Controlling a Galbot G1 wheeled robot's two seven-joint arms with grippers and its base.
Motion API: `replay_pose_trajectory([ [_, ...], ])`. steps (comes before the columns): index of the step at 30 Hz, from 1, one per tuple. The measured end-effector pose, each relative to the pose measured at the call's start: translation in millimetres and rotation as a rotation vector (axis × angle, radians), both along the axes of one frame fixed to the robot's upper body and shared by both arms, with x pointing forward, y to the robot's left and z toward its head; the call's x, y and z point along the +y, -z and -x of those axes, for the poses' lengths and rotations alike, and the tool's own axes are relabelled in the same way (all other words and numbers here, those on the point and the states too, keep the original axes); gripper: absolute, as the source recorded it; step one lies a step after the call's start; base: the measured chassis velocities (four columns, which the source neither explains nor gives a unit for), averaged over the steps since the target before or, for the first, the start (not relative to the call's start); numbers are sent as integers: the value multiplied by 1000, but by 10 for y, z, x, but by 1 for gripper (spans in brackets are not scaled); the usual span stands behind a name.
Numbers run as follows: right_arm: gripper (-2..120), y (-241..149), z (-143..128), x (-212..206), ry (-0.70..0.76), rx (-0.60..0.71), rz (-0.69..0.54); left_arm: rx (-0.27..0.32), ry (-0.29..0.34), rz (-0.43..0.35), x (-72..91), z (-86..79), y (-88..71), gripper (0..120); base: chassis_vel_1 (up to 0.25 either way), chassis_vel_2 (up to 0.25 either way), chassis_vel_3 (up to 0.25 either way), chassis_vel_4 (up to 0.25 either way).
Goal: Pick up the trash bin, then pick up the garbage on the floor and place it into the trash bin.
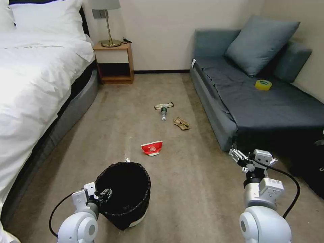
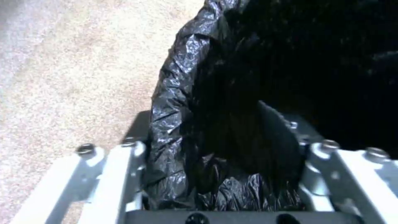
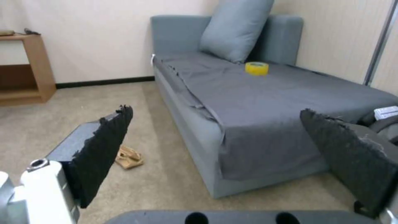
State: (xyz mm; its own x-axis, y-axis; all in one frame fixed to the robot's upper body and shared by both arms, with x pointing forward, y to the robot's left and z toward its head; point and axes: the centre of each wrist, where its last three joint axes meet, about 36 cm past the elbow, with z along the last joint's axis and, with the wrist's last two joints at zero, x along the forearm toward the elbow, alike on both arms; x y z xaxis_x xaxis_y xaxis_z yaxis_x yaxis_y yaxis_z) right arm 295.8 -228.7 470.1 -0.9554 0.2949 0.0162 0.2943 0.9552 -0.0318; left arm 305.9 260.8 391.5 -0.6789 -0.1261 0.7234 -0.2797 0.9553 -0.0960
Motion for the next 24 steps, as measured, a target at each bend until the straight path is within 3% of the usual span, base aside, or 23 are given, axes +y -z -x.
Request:
replay_pose_trajectory([
  [2, 100, 0, 0, 0, 0, 0, 0, 0, 0, 1, 1, 0, 0, 49, 0, 0, 0, 0],
  [5, 100, 5, -2, -5, 2, -1, 3, 4, -4, 6, 6, 11, 8, 32, 0, 0, 0, 0],
  [14, 100, 13, 2, -17, 4, -9, 8, 5, -16, 24, 49, 40, -6, 5, 0, 0, 0, 0],
  [21, 100, 10, 0, -34, 2, -14, 9, 2, -36, 49, 90, 43, -26, 4, 0, 0, 0, 0],
  [24, 100, 1, -5, -45, 0, -17, -4, -10, -59, 53, 141, 43, -107, 4, 0, 0, 0, 0],
])
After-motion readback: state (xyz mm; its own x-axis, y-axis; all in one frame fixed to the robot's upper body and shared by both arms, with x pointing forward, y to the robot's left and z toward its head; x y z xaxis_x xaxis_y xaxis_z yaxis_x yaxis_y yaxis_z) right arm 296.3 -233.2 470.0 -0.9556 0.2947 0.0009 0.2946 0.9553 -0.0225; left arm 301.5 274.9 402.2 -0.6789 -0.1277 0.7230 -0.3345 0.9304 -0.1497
